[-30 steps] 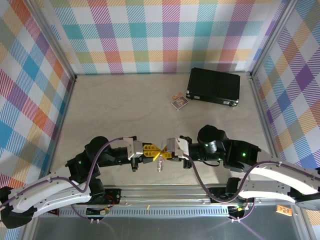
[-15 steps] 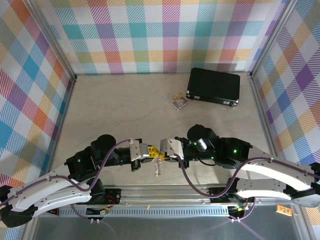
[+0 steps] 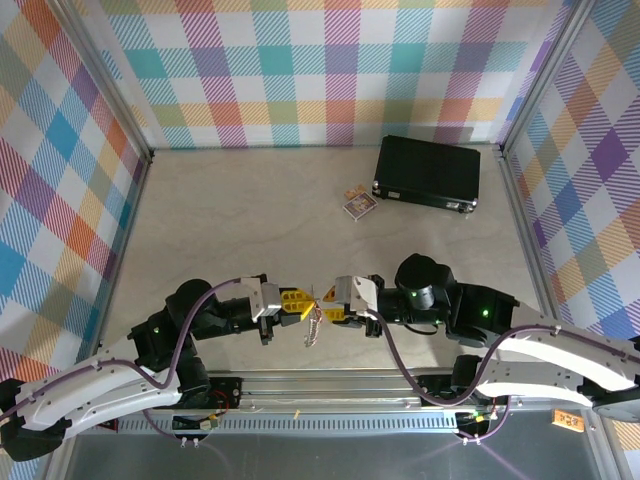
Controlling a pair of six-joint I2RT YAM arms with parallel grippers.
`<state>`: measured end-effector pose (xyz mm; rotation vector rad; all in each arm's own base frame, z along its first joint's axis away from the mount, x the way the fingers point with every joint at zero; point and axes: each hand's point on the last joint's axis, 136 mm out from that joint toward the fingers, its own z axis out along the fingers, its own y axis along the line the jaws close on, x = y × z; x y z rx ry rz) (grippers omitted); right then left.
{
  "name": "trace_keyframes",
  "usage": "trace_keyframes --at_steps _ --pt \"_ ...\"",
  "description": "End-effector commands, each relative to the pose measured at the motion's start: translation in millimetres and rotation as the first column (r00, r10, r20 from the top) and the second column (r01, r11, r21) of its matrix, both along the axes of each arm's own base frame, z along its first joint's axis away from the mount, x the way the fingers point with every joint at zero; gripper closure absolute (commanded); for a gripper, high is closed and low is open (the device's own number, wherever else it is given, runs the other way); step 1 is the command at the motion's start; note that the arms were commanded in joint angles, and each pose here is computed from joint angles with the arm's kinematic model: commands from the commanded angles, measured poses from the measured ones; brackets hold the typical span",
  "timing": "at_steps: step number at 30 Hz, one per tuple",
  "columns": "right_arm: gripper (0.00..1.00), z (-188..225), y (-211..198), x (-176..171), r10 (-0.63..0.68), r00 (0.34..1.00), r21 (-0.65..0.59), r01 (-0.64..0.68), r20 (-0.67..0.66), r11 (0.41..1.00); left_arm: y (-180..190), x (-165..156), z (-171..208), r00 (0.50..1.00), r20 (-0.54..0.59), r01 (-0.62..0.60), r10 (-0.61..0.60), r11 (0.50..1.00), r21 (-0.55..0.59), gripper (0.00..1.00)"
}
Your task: Put the keys on the keyring
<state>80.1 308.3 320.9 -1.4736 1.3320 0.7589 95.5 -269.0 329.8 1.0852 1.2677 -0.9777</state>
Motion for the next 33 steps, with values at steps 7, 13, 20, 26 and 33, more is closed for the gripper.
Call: trace_keyframes --at_steps 7,13,20,26,33 --pt "0.61 17 3 -11 0.048 0.999 0.118 -0.045 -0.02 0.992 4 -11 36 0.998 0.014 0.056 -0.054 0.978 -0.2 1.0" --pt "0.65 13 -1 -10 0.031 0.999 0.147 -0.026 -0.033 0.989 7 -15 47 0.997 0.025 0.074 -0.07 0.968 -0.239 1.0" --pt "0.67 7 -4 -11 0.024 0.999 0.175 -0.016 -0.046 0.985 6 -16 49 0.996 0.007 0.088 -0.089 0.956 -0.28 1.0" --pt "0.63 1 0 -21 0.089 0.994 0.204 -0.074 -0.066 0.976 5 -15 47 0.996 0.004 0.085 -0.087 0.958 -0.273 1.0" --pt "0.6 -10 6 -17 0.075 0.994 0.19 -0.06 -0.074 0.98 2 -14 43 0.996 -0.002 0.088 -0.092 0.961 -0.262 1.0"
